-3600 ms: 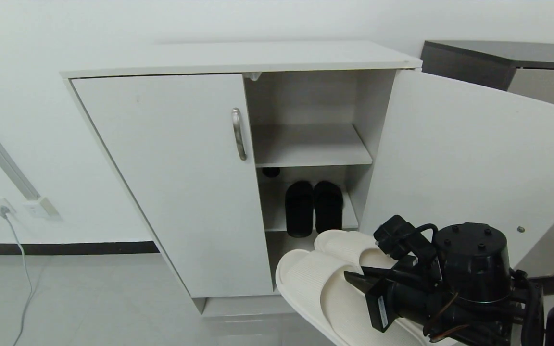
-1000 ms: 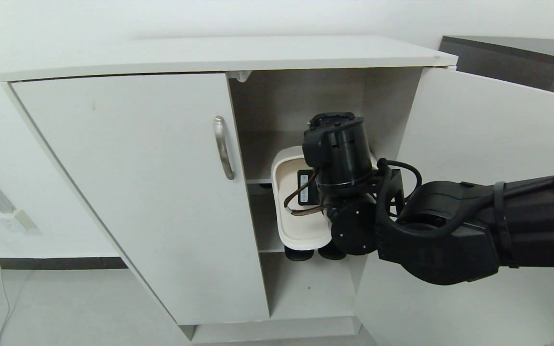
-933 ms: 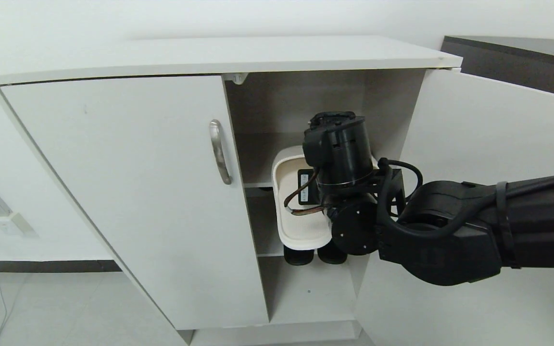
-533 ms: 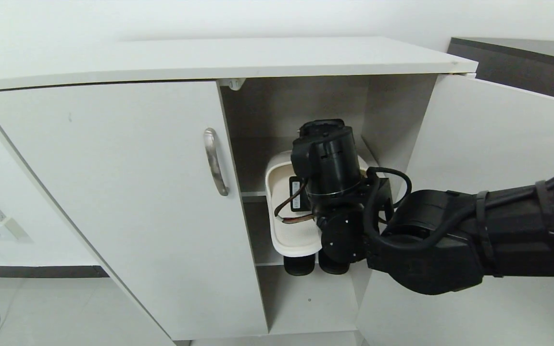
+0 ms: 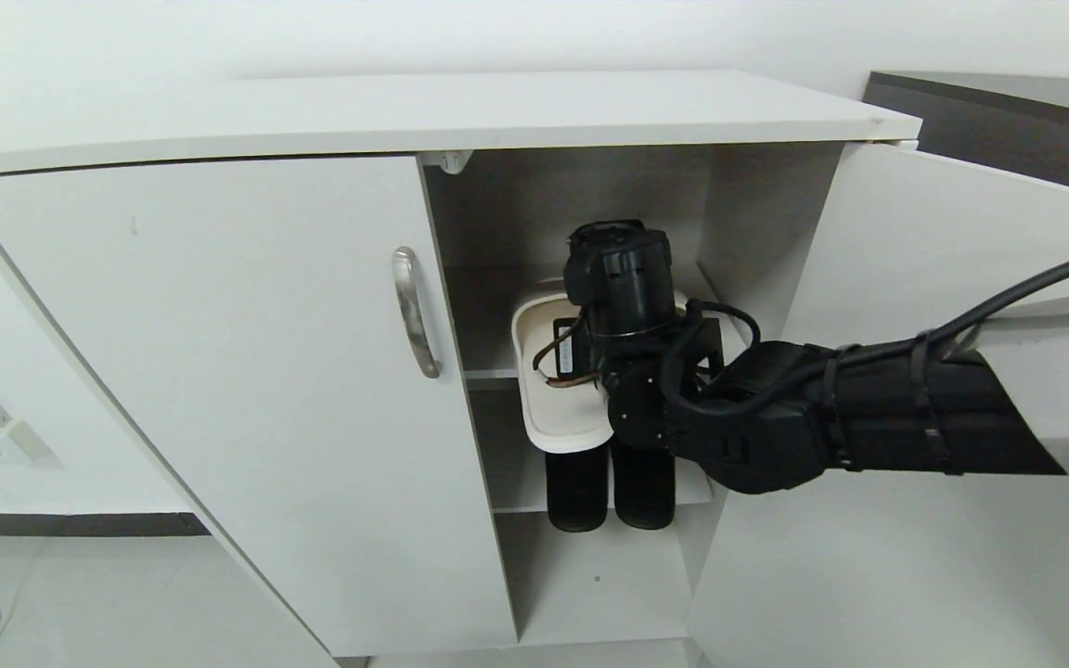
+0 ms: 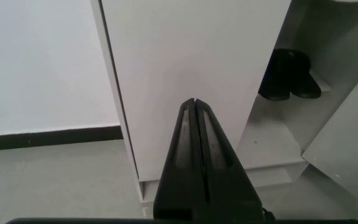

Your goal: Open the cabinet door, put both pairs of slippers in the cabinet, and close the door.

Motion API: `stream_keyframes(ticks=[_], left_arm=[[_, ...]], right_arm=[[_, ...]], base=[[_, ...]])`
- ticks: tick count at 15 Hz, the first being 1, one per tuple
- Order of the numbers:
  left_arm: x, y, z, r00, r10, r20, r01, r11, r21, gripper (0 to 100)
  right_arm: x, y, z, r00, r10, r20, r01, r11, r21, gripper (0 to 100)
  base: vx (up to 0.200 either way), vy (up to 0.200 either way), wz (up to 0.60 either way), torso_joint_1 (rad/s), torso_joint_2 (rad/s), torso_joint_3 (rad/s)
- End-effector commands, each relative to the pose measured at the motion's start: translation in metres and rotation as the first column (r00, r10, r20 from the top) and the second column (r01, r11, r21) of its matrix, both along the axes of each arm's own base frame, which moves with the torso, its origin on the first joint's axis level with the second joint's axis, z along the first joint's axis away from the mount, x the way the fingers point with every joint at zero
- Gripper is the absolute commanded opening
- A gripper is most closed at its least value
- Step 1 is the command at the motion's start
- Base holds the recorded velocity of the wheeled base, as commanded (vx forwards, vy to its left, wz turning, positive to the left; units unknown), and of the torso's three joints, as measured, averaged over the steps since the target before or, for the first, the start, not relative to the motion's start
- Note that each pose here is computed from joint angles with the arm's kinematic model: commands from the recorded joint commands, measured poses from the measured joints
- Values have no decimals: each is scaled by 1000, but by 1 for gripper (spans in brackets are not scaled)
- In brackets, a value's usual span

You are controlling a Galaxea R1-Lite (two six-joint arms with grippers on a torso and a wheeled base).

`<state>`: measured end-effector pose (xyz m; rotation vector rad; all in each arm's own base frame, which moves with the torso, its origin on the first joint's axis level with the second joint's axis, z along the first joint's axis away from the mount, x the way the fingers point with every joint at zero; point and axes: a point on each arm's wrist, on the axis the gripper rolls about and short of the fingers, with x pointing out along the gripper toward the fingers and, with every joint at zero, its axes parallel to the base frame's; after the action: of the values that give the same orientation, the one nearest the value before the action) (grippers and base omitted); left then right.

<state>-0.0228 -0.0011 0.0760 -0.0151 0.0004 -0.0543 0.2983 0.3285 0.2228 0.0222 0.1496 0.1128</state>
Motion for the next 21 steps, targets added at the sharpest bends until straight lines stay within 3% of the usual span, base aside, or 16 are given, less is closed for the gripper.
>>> stream_keyframes(ticks=[1, 6, 13, 21], left_arm=[[0, 0, 0, 1000, 1, 0, -1, 1000, 0, 0], [0, 0, 0, 1000, 2, 0, -2, 1000, -2, 0], [0, 0, 0, 1000, 2, 0, -2, 1000, -2, 0], [0, 0, 0, 1000, 2, 0, -2, 1000, -2, 0]], right_arm=[[15, 3, -1, 1000, -20, -3, 21, 1000, 2, 0], [35, 8, 17, 999, -44, 6, 43, 999, 14, 0], [56, -1, 1, 997, -81, -19, 81, 997, -12, 0], [48, -5, 22, 997, -76, 17, 75, 996, 41, 0]], base=[[0, 0, 0, 0, 0, 0], [0, 0, 0, 0, 0, 0], [0, 0, 0, 0, 0, 0], [0, 0, 0, 0, 0, 0]])
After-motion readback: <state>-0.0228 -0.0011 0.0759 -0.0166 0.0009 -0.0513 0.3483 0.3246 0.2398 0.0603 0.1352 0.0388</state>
